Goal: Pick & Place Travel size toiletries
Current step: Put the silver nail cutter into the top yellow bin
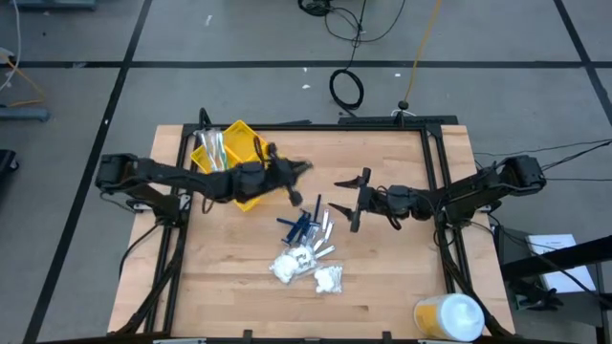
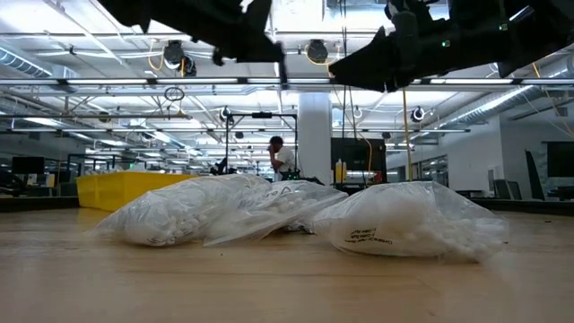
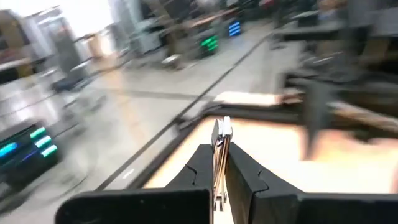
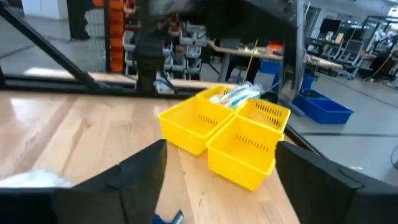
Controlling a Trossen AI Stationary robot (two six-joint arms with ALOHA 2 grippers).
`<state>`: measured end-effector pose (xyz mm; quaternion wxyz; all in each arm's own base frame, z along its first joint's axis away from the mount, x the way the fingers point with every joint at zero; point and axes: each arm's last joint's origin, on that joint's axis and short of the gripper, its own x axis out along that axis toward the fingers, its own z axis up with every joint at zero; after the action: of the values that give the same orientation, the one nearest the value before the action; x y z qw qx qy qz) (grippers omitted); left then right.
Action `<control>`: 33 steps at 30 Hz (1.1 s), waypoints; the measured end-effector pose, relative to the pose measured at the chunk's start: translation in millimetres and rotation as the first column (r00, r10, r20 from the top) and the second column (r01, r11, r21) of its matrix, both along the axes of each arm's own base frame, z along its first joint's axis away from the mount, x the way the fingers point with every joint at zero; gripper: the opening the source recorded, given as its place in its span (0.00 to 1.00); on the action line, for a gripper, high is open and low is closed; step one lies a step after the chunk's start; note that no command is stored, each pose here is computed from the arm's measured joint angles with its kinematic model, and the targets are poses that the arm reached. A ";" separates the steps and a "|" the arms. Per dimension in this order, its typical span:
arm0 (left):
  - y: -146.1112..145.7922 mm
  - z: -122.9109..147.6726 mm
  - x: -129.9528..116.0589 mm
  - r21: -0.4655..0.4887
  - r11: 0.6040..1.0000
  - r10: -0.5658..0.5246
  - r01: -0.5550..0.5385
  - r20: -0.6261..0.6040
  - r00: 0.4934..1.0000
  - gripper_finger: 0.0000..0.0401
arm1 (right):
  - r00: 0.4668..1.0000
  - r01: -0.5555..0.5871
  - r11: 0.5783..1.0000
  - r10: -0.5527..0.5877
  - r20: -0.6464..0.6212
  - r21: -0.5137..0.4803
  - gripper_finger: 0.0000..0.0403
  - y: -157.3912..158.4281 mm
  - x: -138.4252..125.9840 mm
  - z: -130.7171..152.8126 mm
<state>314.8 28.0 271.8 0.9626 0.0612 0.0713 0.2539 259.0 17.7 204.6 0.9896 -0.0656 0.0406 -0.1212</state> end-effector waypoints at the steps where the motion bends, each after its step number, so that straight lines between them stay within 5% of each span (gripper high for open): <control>1: 5.8 2.9 -6.7 -0.017 0.999 0.043 -0.043 -0.017 0.999 0.01 | 1.000 0.000 1.000 0.000 -0.004 0.000 0.73 0.0 0.0 -0.5; 9: 56.4 -13.5 -61.6 -0.173 0.937 0.300 -0.302 -0.042 0.953 0.01 | 1.000 0.007 1.000 -0.007 -0.017 -0.002 0.78 -0.2 -0.2 -1.6; 15: 88.6 -54.2 -104.5 -0.299 0.786 0.549 -0.540 -0.064 0.834 0.01 | 1.000 0.008 1.000 -0.008 -0.017 -0.002 0.76 -0.3 -0.1 -1.6; 23: 101.1 -100.0 -139.6 -0.426 0.614 0.685 -0.664 -0.129 0.717 0.03 | 1.000 0.008 1.000 -0.008 -0.018 -0.003 0.75 -0.3 -0.1 -1.6; 33: 103.2 -101.6 -142.1 -0.429 0.612 0.684 -0.664 -0.134 0.717 0.21 | 1.000 0.008 1.000 -0.008 -0.017 -0.002 0.75 -0.4 -0.1 -1.7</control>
<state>172.7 131.2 170.2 0.7843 -0.1986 0.1246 0.5743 258.9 17.3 202.9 0.9887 -0.0676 0.0494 -0.1245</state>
